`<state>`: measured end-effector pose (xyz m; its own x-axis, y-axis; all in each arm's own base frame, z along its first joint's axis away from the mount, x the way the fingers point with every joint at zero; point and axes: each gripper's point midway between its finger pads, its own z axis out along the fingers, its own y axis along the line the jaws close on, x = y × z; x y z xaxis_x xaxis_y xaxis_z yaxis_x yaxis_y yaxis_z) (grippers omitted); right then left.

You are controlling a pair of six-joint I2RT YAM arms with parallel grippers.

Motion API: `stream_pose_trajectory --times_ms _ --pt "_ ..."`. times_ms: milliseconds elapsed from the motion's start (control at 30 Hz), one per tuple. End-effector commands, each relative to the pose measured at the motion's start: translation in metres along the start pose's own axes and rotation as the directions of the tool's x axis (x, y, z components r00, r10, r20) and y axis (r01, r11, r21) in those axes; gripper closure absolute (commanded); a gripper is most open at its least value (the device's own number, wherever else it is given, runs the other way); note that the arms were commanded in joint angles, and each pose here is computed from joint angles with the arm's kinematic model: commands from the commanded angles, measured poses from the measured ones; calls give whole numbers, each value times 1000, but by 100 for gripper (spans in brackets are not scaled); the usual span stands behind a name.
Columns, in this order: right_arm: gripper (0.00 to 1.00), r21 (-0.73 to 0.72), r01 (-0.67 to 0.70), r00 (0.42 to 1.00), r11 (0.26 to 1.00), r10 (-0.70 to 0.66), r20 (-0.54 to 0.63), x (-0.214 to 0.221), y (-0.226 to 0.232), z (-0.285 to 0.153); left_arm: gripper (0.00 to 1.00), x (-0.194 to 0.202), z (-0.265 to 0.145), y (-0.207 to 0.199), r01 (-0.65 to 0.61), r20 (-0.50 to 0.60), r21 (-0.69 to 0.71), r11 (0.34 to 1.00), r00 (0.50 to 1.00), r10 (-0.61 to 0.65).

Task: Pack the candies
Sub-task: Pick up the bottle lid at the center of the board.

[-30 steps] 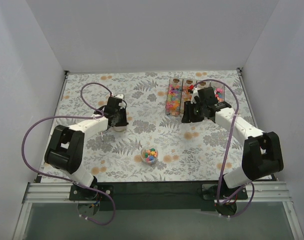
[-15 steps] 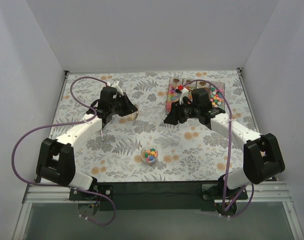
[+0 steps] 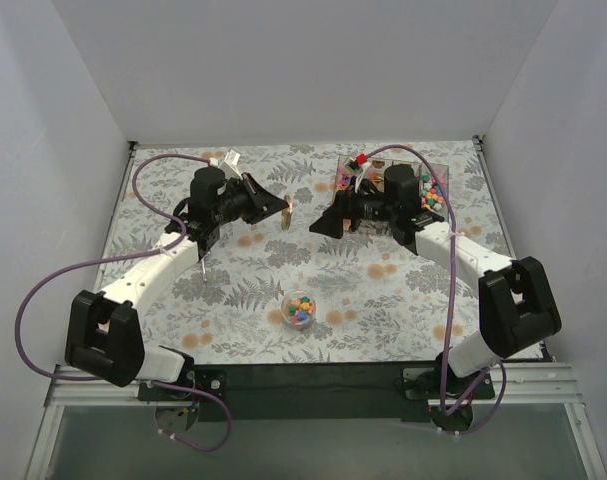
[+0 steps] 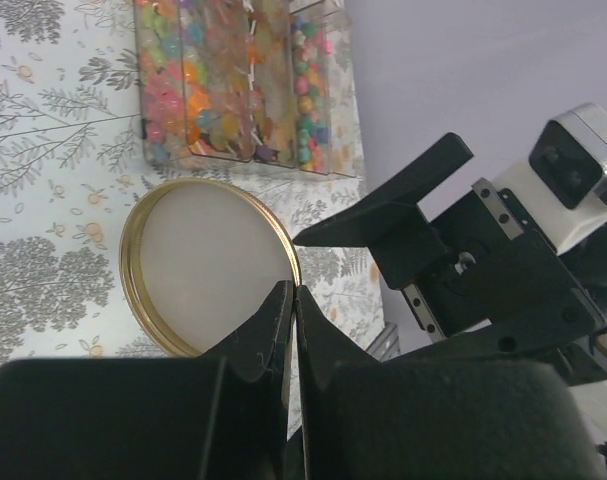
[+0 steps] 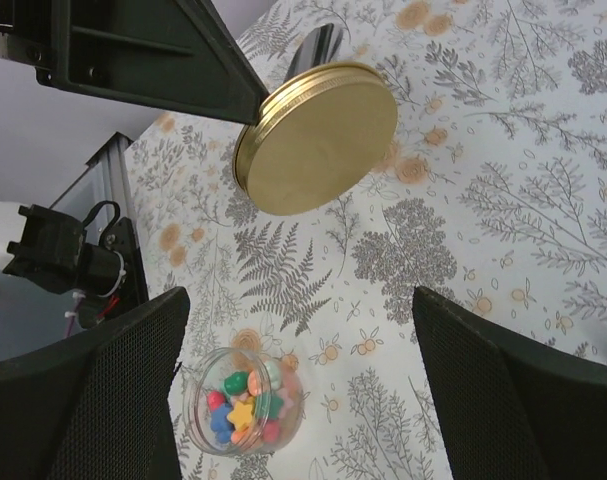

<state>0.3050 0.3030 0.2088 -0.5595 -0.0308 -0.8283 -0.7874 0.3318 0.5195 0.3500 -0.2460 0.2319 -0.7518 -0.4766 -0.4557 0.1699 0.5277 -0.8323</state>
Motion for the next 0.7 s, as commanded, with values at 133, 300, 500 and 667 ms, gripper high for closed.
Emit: stream_pose_trajectory --times_ms 133,300,500,667 --pt "2 -100 181 980 978 -171 98 -50 18 10 100 -10 -13 -42 72 16 114 991 997 -74" --pt "2 -144 277 958 950 -261 120 -60 19 15 100 -14 -13 -53 98 7 145 985 995 -100" --pt "2 -212 366 929 906 -343 138 -69 23 23 100 -16 -12 -62 142 -11 178 974 990 -142" --pt "2 -251 423 905 871 -392 163 -70 27 25 100 -18 -11 -67 158 -12 197 968 987 -159"
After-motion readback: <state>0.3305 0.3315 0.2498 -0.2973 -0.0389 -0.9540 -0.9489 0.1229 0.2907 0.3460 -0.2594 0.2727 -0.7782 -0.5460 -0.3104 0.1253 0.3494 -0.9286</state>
